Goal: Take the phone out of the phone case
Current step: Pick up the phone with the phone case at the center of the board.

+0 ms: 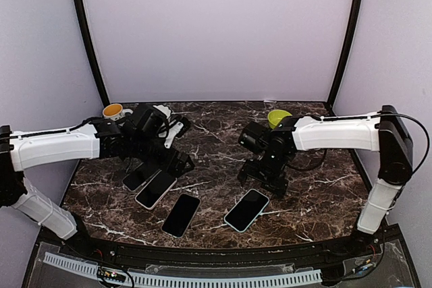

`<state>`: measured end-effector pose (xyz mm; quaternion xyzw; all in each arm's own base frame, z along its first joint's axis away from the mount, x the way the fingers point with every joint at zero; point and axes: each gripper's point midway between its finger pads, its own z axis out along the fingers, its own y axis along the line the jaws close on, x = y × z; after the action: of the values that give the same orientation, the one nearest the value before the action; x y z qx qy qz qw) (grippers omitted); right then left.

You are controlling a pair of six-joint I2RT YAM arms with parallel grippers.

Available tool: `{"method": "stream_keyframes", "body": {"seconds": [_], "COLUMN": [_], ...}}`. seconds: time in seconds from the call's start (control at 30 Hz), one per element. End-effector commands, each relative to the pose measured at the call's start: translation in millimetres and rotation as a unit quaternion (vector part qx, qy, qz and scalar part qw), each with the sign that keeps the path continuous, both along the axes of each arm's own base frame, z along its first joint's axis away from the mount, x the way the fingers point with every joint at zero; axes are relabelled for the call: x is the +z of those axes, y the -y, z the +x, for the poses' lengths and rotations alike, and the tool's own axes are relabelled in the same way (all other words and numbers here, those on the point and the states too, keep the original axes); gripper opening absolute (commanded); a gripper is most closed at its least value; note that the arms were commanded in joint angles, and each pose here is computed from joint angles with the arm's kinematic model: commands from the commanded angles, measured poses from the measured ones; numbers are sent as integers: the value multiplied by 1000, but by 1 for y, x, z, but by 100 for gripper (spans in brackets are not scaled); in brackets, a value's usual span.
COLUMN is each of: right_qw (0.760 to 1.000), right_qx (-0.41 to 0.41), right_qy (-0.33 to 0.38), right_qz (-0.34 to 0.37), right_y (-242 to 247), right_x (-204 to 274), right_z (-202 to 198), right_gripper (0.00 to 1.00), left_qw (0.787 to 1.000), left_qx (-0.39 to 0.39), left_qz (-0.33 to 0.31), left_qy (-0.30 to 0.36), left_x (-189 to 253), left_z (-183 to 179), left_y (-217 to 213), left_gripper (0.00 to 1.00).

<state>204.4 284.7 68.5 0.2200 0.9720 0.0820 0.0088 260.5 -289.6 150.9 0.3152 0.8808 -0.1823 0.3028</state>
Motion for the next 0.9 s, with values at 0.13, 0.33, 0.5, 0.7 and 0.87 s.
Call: {"method": "stream_keyframes", "body": {"seconds": [0.13, 0.33, 0.5, 0.7, 0.87], "right_qw": [999, 997, 996, 994, 993], "right_qx": [-21, -21, -25, -29, -24], "right_qy": [-50, -67, -84, -93, -97], "right_qz": [-9, -13, -30, -46, -67], "right_y": [-19, -24, -20, -14, -12], "right_x": [-14, -32, -42, -55, -63], "right_z": [-16, -18, -23, -24, -22], "right_gripper": [99, 99, 99, 99, 99], "left_qw": [998, 997, 997, 996, 997], "left_qx": [-22, -21, -10, -7, -11], "left_qz": [53, 63, 74, 75, 69], "left_qy": [24, 26, 35, 40, 37], "left_x": [11, -4, -5, -3, -4], "left_z": [-30, -35, -31, -30, -33], "left_y": [-43, -52, -57, -59, -58], "left_gripper": [94, 93, 93, 93, 93]}}
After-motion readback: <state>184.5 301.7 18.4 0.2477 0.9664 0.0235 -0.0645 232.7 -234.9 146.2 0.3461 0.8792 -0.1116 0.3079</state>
